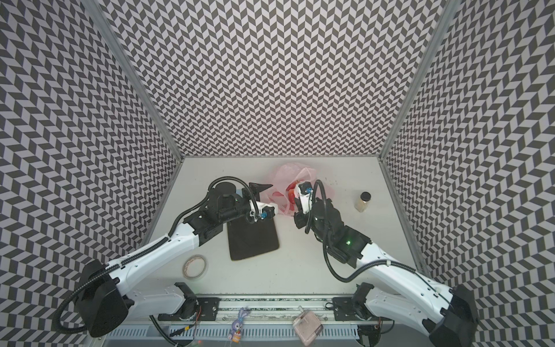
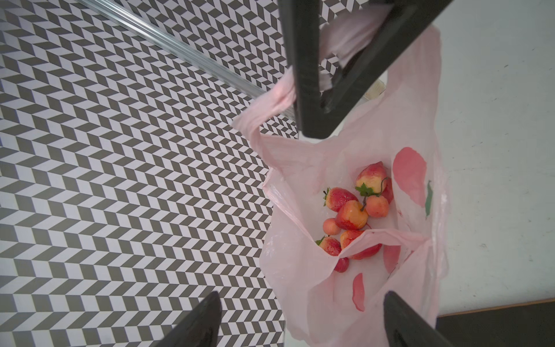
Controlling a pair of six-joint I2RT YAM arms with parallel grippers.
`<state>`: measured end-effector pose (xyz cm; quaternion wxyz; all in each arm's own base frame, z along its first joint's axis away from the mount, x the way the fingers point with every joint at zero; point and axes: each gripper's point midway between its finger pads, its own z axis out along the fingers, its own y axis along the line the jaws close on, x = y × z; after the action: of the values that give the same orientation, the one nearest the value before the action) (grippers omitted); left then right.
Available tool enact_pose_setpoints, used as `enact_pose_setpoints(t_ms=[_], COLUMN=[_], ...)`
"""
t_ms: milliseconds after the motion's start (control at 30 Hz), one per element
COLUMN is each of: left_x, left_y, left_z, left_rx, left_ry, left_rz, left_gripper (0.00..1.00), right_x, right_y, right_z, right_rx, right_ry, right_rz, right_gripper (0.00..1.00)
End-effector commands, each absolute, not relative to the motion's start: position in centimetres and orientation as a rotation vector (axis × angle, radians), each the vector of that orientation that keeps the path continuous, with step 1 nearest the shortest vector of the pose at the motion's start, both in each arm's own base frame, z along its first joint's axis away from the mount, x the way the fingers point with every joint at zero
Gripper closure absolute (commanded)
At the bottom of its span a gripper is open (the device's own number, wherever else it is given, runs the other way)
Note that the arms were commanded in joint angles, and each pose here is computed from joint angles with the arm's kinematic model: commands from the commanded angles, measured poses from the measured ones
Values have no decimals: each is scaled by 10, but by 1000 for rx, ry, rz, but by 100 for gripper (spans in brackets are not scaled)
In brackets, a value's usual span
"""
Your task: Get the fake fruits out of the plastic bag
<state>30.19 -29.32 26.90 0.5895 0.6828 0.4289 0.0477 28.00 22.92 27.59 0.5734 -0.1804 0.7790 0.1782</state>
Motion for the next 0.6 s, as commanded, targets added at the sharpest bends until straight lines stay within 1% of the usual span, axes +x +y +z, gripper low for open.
enact_pose_setpoints(t_ms=[0,100,233,400,567], left_x=[308,314,316,305,302], left_y=[-286,-286,-290,-296,-295], left_z=[250,240,240,246,241], left_rx=[1663,1698,1713,1731,1752], left_ry=[1009,1005,982,944,954], left_rz=[176,225,222,146,138], left_gripper=[16,17,16,9,7], right_x=[278,279,278,278,277], right_y=[231,229,225,223,222], right_z=[287,290,294,295,297], right_rx=[-411,-407,-394,-389,-384], right_ry=[1782,1777,1767,1765,1762], right_rz=[461,451,438,436,440], right_gripper=[94,94,94,94,94])
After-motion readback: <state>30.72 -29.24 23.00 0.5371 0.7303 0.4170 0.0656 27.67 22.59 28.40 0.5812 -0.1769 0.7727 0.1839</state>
